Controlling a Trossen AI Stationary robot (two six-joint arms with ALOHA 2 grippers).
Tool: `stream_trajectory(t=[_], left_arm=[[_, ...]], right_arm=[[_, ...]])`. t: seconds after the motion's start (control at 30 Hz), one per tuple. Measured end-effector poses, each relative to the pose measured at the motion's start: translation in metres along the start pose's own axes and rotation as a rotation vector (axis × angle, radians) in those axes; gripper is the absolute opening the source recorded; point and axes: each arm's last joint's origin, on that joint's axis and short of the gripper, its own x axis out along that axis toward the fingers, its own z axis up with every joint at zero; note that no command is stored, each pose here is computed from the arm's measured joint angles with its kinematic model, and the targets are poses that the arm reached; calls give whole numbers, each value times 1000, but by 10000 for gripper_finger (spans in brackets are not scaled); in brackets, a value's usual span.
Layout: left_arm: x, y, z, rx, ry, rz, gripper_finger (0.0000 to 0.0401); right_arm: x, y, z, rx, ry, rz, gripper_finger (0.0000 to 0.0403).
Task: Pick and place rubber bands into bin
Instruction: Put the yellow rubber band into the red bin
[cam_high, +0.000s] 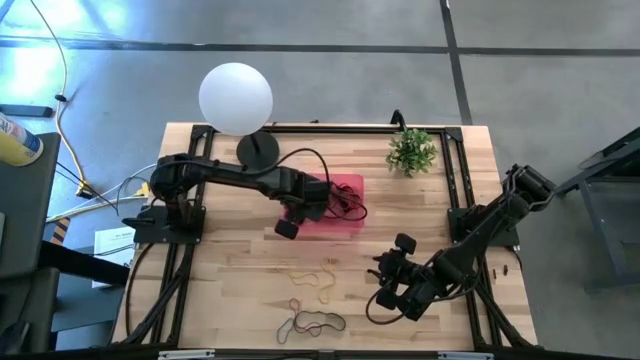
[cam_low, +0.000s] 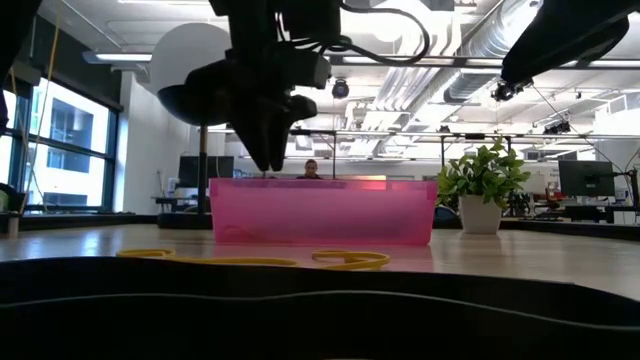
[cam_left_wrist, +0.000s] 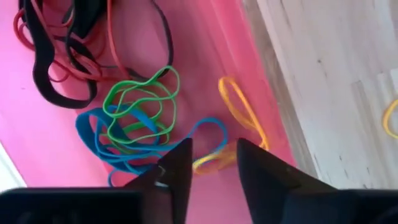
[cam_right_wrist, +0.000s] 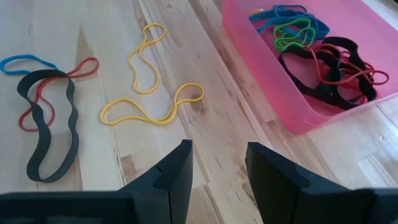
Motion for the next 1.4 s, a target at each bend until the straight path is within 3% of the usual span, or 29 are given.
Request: stream_trajectory(t=[0.27, 0.5, 0.8, 1.0, 1.4], left_arm=[[-8, -22, 13, 60, -48, -80, 168], [-18, -79, 37, 156, -103, -126, 170], [-27, -145, 48, 205, -108, -12, 170], [-16, -155, 44, 147, -91, 39, 170], [38, -166, 17, 72, -75, -83, 170]], right_arm=[[3, -2, 2, 11, 15, 0, 139], [3, -2, 3, 11, 2, -10, 139], [8, -6, 6, -12, -5, -36, 139], [14, -11, 12, -6, 0, -55, 139], [16, -9, 14, -18, 8, -24, 139]])
